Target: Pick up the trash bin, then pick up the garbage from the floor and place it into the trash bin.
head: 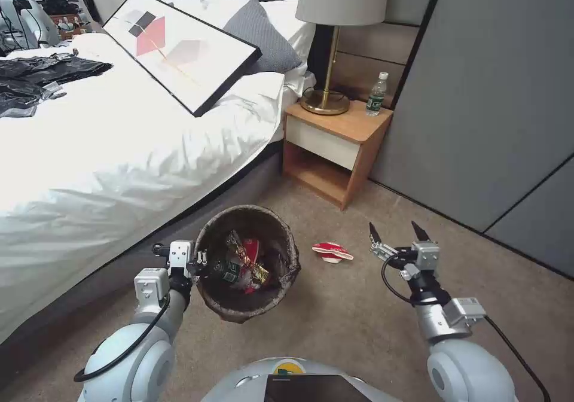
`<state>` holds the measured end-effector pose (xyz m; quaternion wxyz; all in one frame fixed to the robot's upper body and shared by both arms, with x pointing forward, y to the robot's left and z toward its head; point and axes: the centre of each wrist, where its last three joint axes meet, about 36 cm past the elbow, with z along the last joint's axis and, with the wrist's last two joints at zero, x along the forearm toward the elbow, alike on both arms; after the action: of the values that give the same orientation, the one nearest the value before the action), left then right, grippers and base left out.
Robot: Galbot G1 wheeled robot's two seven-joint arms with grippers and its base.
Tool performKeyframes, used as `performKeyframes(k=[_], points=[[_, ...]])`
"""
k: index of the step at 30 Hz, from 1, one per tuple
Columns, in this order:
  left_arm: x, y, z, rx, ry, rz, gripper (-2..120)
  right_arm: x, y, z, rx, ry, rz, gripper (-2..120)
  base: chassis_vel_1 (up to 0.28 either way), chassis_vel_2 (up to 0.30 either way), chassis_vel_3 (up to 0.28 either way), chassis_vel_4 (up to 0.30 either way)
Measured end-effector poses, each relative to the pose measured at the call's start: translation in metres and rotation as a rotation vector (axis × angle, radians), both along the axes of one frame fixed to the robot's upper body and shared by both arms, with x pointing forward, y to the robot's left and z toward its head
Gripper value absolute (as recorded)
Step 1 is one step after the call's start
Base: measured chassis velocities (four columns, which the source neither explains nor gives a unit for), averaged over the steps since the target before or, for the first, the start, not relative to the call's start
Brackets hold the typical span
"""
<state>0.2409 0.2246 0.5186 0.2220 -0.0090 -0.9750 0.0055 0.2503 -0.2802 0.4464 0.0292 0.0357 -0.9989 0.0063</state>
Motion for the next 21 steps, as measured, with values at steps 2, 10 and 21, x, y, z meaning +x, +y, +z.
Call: performKeyframes(k=[2,10,21], points=[[0.0,0.0,0.0,0.0,0.001,0.002,2,0.012,-0.004,-0.001,0.001,0.049,0.039,100,0.0,0.0,0.0,0.0],[-0.001,0.002,-0.001,0.004,0.004,0.009,2,0.054,-0.019,-0.012,-0.044,0.171,0.14,100,0.0,0.0,0.0,0.0],[-0.004,0.002,-0.003,0.004,0.021,0.01,2,0.105,-0.039,-0.053,-0.12,0.366,0.266,100,0.0,0.0,0.0,0.0]])
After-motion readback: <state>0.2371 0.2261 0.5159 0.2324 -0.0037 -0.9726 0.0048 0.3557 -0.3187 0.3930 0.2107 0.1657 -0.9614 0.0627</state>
